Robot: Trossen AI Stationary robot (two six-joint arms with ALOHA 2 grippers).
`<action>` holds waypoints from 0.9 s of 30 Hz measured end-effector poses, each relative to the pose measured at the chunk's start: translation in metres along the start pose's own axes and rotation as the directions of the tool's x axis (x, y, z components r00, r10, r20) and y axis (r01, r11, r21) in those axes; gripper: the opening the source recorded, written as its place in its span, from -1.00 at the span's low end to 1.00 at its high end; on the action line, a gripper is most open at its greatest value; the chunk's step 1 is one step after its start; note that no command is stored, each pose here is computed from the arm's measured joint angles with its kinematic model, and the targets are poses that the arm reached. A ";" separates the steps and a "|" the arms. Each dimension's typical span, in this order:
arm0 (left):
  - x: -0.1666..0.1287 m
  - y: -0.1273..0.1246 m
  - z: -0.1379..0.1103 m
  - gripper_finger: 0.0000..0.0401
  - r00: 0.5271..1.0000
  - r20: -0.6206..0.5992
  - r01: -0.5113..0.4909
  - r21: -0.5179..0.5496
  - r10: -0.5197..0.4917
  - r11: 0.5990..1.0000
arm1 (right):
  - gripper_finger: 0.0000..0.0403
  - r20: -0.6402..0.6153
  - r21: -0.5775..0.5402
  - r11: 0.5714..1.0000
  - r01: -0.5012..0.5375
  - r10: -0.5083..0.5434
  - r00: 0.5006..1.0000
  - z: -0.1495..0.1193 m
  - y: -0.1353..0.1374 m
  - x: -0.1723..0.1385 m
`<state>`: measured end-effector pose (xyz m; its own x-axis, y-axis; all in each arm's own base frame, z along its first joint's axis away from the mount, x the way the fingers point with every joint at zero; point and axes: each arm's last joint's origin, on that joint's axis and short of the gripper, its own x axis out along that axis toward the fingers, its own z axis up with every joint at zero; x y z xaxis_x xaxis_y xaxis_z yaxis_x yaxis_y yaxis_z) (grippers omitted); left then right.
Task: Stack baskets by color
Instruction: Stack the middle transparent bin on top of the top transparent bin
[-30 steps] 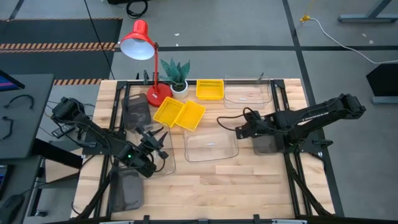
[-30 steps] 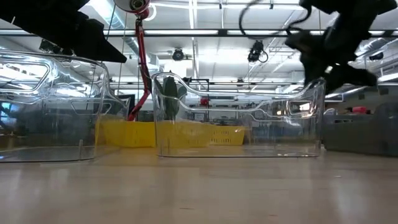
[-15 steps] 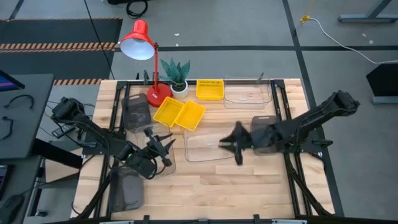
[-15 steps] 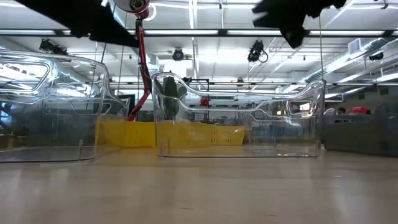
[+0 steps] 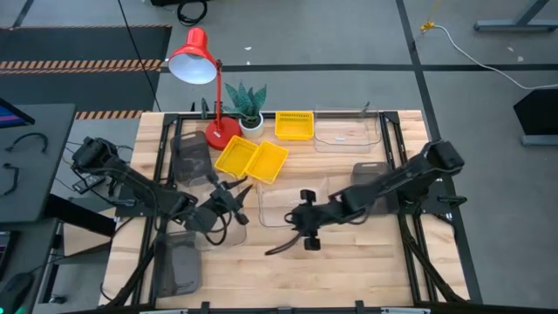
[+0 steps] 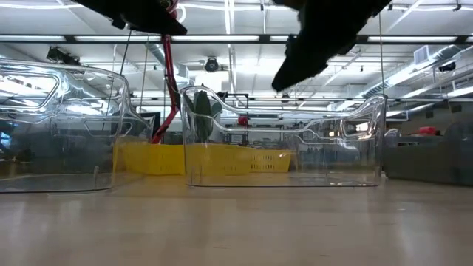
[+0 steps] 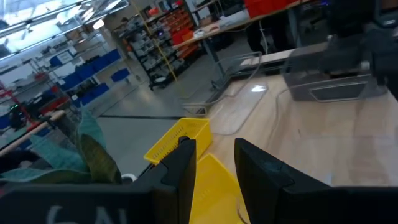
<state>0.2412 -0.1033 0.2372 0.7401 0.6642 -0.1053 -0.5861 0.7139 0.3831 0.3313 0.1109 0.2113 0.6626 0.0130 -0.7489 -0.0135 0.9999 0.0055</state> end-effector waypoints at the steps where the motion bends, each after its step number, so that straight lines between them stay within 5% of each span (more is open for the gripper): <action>1: 0.001 0.000 0.000 -0.42 1.000 -0.002 0.000 -0.001 0.000 1.000 | -0.18 -0.024 0.000 1.000 0.002 -0.002 1.000 0.002 -0.001 0.004; 8: 0.007 -0.001 0.000 -0.42 0.992 0.004 0.123 -0.017 -0.123 0.992 | -0.07 -0.144 -0.066 0.998 -0.005 -0.005 0.990 -0.007 -0.003 0.035; 16: 0.007 -0.002 0.000 -0.42 0.989 0.006 0.150 -0.018 -0.150 0.989 | -0.72 -0.185 -0.077 0.997 0.013 -0.028 0.982 -0.014 -0.003 0.047; 19: 0.006 -0.002 0.000 -0.42 0.988 0.007 0.151 -0.018 -0.151 0.988 | -0.94 -0.173 -0.097 0.995 0.034 -0.051 0.984 -0.013 0.000 0.040; 27: 0.002 -0.004 0.000 -0.42 0.986 0.010 0.166 0.002 -0.166 0.986 | -0.97 -0.054 -0.121 0.987 0.106 -0.114 0.992 -0.001 0.016 -0.012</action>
<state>0.2451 -0.1043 0.2353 0.8305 0.5339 -0.1588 -0.4541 0.8140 0.3621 0.3225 0.1266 0.2194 0.6184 -0.1010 -0.7794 -0.0334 0.9874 -0.1545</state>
